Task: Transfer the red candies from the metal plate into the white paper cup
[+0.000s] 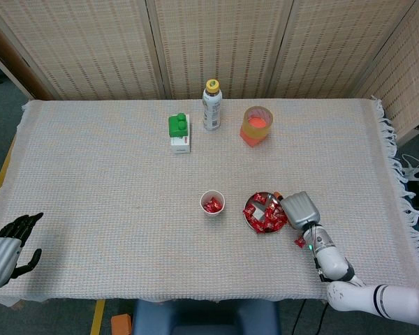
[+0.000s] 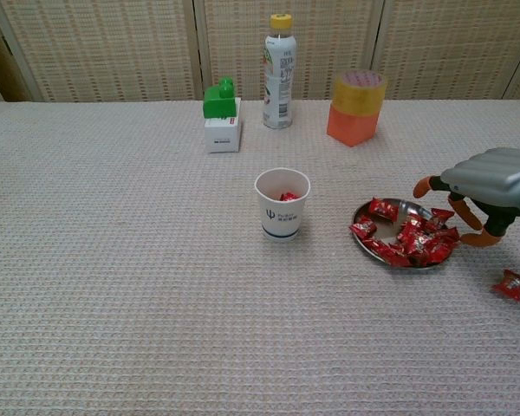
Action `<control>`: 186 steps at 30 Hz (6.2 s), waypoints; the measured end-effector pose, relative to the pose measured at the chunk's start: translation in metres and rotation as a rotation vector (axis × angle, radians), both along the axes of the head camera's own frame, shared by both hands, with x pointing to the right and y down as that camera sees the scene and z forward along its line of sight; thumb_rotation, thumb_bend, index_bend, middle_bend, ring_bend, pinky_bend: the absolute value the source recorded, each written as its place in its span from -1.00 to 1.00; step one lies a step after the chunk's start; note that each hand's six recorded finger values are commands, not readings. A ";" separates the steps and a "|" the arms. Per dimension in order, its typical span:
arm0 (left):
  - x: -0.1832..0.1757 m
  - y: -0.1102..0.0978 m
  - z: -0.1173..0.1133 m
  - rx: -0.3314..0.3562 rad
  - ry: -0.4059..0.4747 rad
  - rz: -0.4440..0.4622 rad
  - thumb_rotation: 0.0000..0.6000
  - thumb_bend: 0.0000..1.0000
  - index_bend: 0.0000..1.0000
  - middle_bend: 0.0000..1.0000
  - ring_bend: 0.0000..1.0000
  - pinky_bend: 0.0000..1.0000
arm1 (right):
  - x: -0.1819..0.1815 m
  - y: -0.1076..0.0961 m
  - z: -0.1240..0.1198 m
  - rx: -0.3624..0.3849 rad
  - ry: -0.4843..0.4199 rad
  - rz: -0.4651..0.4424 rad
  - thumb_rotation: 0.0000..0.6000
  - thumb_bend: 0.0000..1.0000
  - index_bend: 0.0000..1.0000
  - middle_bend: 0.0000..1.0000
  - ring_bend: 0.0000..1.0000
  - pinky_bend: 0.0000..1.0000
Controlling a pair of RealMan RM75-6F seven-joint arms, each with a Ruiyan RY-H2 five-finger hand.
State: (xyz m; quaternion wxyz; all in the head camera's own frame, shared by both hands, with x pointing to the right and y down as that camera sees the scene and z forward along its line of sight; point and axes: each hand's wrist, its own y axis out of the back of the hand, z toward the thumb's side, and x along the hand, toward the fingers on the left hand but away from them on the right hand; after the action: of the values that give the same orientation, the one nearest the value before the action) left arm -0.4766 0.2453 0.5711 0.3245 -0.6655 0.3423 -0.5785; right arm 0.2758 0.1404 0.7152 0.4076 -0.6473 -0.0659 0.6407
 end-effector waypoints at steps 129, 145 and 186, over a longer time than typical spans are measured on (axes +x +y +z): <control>0.009 0.007 -0.001 0.012 0.020 0.044 1.00 -0.07 -1.00 -0.75 -0.80 -0.59 | 0.062 0.077 -0.047 0.072 -0.102 -0.070 1.00 -0.63 -0.47 0.42 0.43 0.82; 0.008 0.006 0.000 0.010 0.017 0.044 1.00 -0.07 -1.00 -0.74 -0.80 -0.58 | 0.056 0.078 -0.013 0.022 -0.079 -0.077 1.00 -0.54 -0.19 0.42 0.45 0.84; 0.006 0.004 -0.003 0.015 0.046 0.042 1.00 -0.07 -1.00 -0.74 -0.79 -0.58 | -0.150 -0.023 -0.061 0.164 -0.478 -0.022 1.00 -0.49 0.21 0.43 0.51 0.88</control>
State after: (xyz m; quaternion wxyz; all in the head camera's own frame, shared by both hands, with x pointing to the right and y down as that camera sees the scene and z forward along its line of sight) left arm -0.4703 0.2494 0.5679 0.3338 -0.6832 0.3399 -0.5534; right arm 0.1256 0.1177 0.6545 0.4383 -0.7459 -0.2053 0.4575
